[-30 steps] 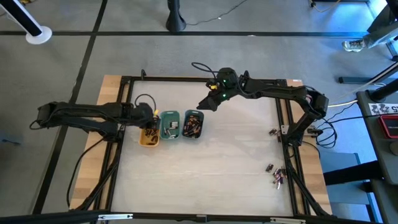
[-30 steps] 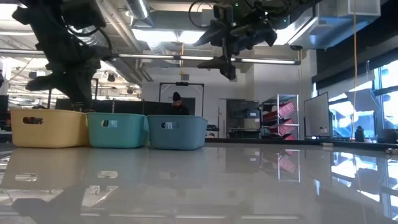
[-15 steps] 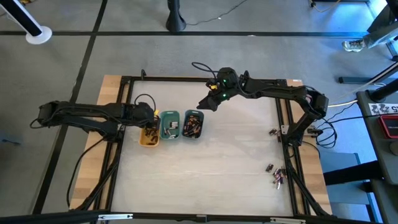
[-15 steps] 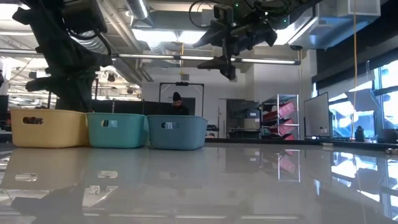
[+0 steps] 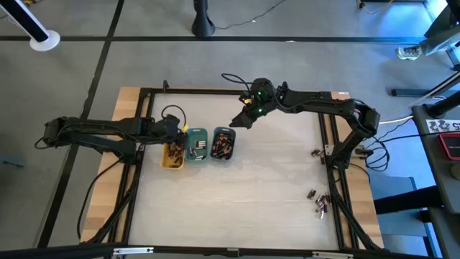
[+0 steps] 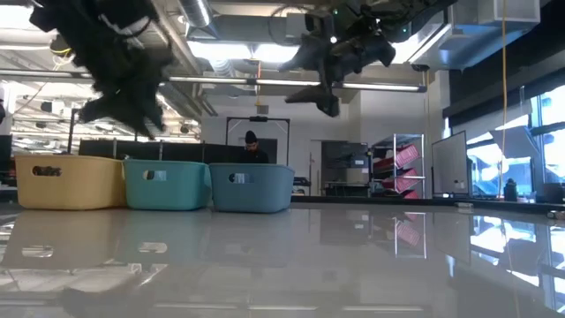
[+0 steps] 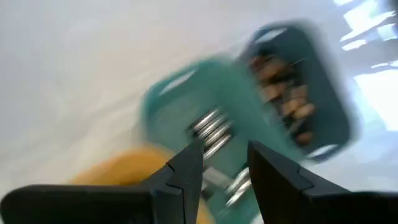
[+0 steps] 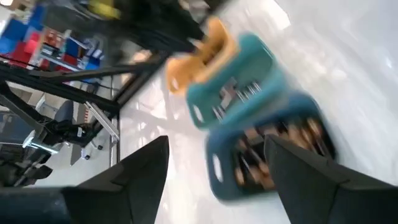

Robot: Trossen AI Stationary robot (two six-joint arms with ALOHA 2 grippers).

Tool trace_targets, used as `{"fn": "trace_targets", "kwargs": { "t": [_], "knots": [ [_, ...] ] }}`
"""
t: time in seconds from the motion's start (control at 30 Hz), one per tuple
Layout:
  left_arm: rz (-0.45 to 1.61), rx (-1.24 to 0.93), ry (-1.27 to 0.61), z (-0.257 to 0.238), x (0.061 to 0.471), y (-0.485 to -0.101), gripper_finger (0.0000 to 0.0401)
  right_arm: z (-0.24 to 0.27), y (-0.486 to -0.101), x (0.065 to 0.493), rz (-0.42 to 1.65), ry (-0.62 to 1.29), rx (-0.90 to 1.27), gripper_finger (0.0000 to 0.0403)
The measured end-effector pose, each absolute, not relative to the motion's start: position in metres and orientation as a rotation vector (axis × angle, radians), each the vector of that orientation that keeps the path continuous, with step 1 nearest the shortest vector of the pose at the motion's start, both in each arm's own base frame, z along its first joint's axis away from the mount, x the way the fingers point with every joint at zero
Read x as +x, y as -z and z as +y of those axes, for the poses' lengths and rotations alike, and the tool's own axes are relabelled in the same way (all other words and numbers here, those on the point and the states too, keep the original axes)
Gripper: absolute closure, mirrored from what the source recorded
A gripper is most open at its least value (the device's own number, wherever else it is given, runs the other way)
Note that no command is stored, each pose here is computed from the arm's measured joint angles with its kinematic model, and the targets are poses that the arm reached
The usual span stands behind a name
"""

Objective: Sort batteries
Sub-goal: Put the small black battery into the yellow bin

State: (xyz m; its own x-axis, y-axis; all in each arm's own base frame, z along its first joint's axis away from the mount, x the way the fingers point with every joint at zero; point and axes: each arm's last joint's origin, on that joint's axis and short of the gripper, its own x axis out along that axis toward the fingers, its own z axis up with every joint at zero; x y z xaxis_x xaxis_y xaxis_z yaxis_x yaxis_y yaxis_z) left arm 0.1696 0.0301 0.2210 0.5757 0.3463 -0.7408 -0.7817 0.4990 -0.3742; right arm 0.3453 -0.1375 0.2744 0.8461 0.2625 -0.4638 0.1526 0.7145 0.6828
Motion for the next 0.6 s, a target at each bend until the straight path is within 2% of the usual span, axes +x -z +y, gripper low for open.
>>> {"fn": "trace_targets", "kwargs": {
  "t": [0.23, 0.33, 0.5, 0.6],
  "knots": [
    [0.452, -0.612, -0.608, 0.033, 0.181, -0.246, 0.0285, -0.174, -0.269, 0.294, 0.753, 0.125, 0.975, 0.0139],
    [0.440, -0.578, -0.616, 0.034, 0.181, -0.248, 0.0285, -0.190, -0.265, 0.264, 0.856, 0.297, 1.013, 0.0139],
    [0.442, -0.552, -0.633, 0.039, 0.180, -0.248, 0.0285, -0.220, -0.248, 0.216, 1.093, 0.662, 0.956, 0.0139],
    [0.430, -0.549, -0.645, 0.043, 0.180, -0.248, 0.0285, -0.239, -0.234, 0.194, 1.198, 0.805, 0.942, 0.0139]
  ]
}}
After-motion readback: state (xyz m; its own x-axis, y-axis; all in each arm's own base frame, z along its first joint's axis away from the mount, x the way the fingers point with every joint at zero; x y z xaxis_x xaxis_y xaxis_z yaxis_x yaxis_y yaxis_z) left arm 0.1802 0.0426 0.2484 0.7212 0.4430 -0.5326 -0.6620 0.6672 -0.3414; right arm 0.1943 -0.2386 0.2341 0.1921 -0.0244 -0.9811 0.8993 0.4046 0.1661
